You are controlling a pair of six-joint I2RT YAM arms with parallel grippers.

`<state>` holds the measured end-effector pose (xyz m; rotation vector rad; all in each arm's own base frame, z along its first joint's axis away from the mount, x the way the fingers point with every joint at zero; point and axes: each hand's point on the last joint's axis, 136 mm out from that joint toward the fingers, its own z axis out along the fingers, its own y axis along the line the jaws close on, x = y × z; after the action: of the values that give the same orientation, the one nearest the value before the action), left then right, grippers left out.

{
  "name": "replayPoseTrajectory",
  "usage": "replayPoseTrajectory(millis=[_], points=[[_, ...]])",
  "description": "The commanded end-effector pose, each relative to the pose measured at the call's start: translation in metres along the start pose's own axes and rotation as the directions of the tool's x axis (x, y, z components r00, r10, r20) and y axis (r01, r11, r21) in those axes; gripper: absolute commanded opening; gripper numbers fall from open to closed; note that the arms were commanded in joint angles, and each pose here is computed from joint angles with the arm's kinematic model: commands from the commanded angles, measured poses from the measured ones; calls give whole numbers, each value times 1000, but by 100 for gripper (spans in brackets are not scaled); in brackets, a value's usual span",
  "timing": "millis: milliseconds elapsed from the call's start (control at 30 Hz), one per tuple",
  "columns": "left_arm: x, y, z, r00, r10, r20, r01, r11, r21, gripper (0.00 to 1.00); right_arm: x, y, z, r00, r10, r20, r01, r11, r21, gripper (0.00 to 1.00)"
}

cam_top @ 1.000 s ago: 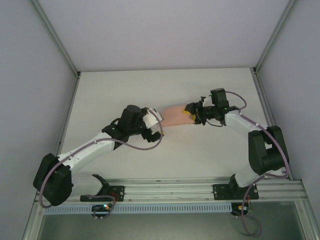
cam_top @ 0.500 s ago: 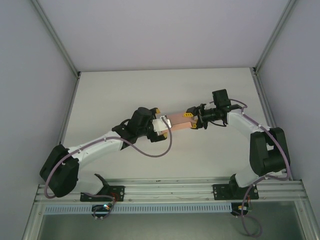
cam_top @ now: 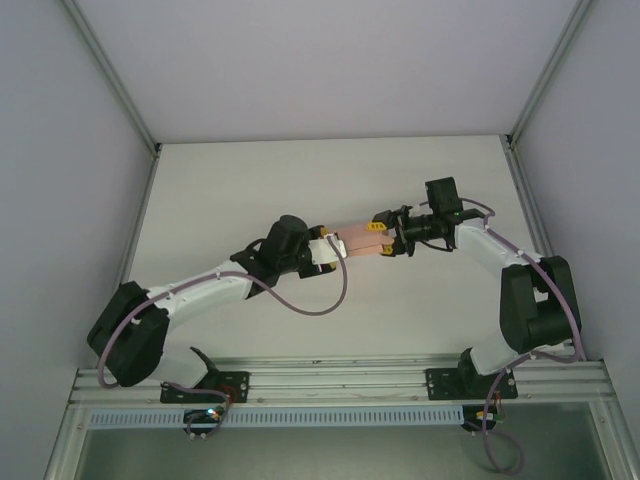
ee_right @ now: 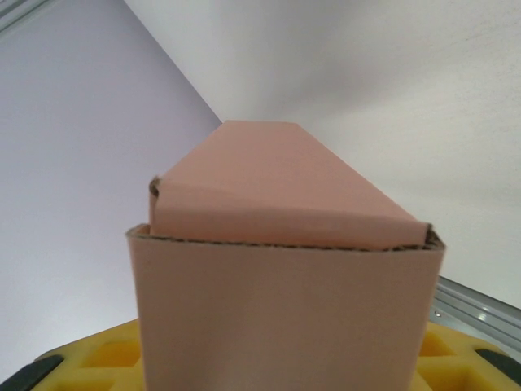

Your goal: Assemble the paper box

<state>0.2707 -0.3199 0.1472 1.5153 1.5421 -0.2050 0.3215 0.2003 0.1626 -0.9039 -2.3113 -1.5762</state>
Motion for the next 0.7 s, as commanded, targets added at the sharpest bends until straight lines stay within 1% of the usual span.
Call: replayPoseTrajectory(millis=[0,133,167,233,267,333,367,400,433,500,533,600,633,667], points=[[-26,12,-9,994,0,107,5,999,-49,53,20,-1,2,996,15,-88,-16,1000,-8,47],[-26,9,-11,994,2,108,2,999,-35,50,20,0,1,996,-2,-85,1,1000,-10,50],[-27,9,-11,994,1,108,2,999,-34,50,20,1,1,997,-9,-83,8,1000,-11,58],[-25,8,-11,995,4,99,-1,1000,-26,47,19,0,1,997,-11,-76,11,1000,-6,62],[-24,7,-11,996,2,91,0,1000,-18,47,19,1,1,997,-20,-73,20,1000,-10,67],[-22,5,-12,997,3,80,-3,1000,-4,46,17,2,0,997,-31,-64,30,999,-10,72],[-21,3,-12,997,2,71,-2,1000,4,45,16,4,-1,998,-46,-52,45,999,-12,78],[-19,3,-12,998,1,61,-2,1000,9,44,14,5,-3,997,-60,-37,60,998,-9,97],[-16,2,-12,999,-2,48,1,1000,14,44,10,6,-6,997,-81,-14,81,997,-2,100],[-7,-1,-13,1000,-11,11,11,999,36,43,2,8,-16,986,-154,64,152,988,36,100],[-3,-2,-14,1000,-21,-11,22,999,46,43,-6,9,-23,972,-201,120,194,978,70,100],[6,-9,-20,997,-44,-56,50,992,112,43,-17,12,-40,917,-327,230,295,942,159,100],[9,-12,-23,995,-61,-75,71,987,143,43,-22,18,-49,869,-413,272,366,907,207,100],[14,-19,-28,993,-67,-99,86,976,200,44,-26,22,-60,801,-516,305,439,851,289,100]])
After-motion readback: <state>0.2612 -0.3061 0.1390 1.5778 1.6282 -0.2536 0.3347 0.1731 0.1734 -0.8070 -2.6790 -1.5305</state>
